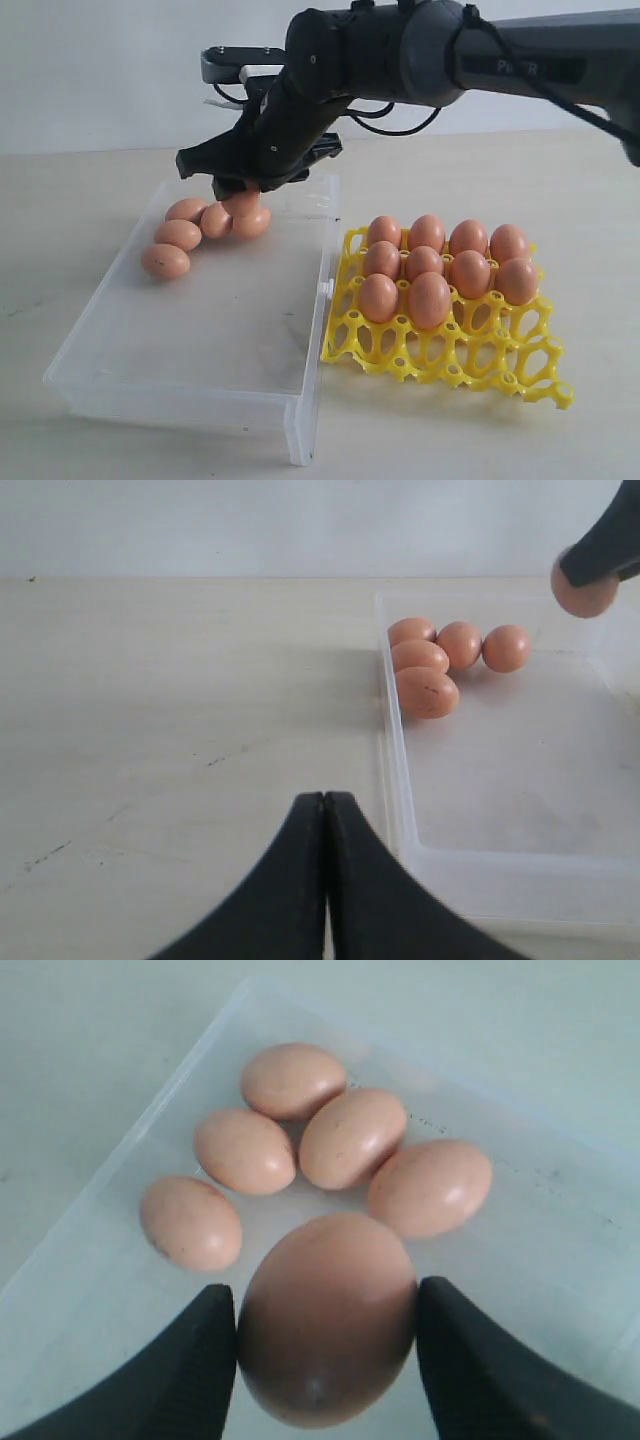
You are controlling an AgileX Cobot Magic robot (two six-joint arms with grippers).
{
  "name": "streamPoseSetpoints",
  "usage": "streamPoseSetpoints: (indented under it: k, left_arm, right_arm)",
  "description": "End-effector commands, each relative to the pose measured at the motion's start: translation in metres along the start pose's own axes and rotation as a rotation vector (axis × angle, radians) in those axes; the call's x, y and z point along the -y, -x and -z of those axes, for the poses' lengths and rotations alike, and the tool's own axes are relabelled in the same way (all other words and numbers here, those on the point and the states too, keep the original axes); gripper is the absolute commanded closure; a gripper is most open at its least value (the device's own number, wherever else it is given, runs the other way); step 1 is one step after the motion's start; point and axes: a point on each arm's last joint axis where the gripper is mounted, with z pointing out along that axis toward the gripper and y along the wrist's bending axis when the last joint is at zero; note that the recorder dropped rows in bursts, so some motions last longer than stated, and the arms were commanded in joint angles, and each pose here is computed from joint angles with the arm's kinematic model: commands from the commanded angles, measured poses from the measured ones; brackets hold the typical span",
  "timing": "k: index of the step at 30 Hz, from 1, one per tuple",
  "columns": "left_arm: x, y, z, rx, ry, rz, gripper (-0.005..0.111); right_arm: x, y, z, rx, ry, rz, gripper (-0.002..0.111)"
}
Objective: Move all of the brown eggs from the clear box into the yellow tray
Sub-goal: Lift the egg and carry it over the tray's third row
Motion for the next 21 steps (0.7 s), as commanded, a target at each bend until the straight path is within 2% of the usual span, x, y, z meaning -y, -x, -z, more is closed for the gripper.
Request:
streamPoseSetpoints:
  k: [1, 6, 8, 11, 15, 21]
  left_arm:
    - [0.000, 0.002, 0.001, 0.014, 0.000, 0.000, 0.107]
    - [0.000, 0.002, 0.001, 0.014, 0.000, 0.000, 0.107]
    - [0.000, 0.002, 0.001, 0.014, 0.000, 0.000, 0.107]
    - [0.000, 0.002, 0.001, 0.014, 0.000, 0.000, 0.107]
    - [0.000, 0.002, 0.001, 0.014, 0.000, 0.000, 0.107]
    - [0.000, 0.002, 0.001, 0.014, 0.000, 0.000, 0.107]
  right_arm:
    - [-0.001, -0.014, 0.027, 0.073, -0.012, 0.050, 0.108]
    - [0.005, -0.046, 0.071, 0.184, -0.011, 0.055, 0.108]
    - [0.011, -0.066, 0.095, 0.278, -0.028, 0.120, 0.108]
    - [0.024, -0.088, 0.109, 0.320, -0.045, 0.126, 0.108]
    - [0.048, -0.106, 0.122, 0.313, -0.092, 0.079, 0.108]
    - [0.084, -0.111, 0.151, 0.367, -0.177, 0.010, 0.108]
